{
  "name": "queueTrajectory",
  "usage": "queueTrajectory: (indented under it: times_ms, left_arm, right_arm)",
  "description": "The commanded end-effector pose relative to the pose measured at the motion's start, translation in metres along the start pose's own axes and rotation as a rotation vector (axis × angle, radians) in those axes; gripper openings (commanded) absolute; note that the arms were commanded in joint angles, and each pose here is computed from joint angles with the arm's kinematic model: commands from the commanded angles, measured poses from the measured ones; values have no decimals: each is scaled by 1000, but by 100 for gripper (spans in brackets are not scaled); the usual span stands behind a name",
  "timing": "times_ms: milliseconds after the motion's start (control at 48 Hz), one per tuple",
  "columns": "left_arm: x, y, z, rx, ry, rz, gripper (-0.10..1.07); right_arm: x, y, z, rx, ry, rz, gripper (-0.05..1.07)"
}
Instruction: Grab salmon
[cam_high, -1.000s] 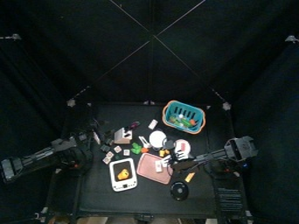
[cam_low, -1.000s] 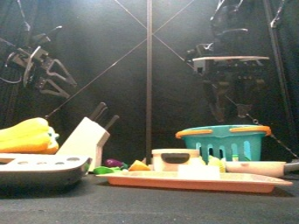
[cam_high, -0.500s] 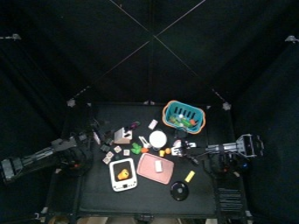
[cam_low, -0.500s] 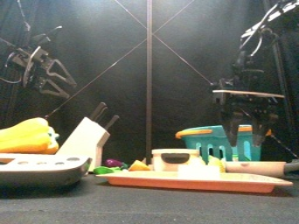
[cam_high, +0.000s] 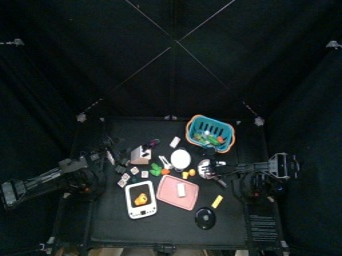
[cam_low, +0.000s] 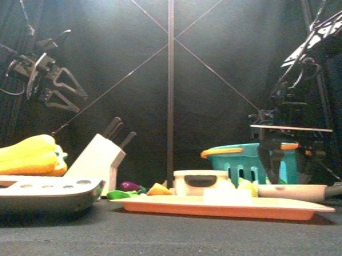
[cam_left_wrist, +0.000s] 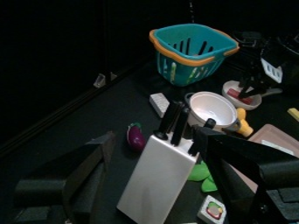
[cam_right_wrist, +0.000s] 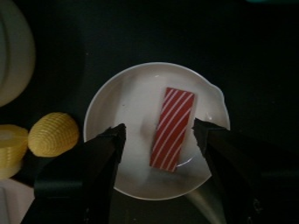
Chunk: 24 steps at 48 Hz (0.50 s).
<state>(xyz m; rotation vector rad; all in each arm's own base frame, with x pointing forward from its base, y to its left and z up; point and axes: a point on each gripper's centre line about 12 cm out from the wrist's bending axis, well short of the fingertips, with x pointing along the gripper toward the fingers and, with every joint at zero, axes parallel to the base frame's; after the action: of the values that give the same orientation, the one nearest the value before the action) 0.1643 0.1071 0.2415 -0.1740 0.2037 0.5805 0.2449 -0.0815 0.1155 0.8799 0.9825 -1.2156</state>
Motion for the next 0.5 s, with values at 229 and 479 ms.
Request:
queueTrajectory:
  times_ms: [229,479]
  left_arm:
    - [1,-5,7,25,-24,-24,102]
    - [0,-18,9,86,-32,-90,103]
  right_arm:
    - [7,-1,-1,7,13,-16,94]
    - [14,2,-4,6,26,-8,93]
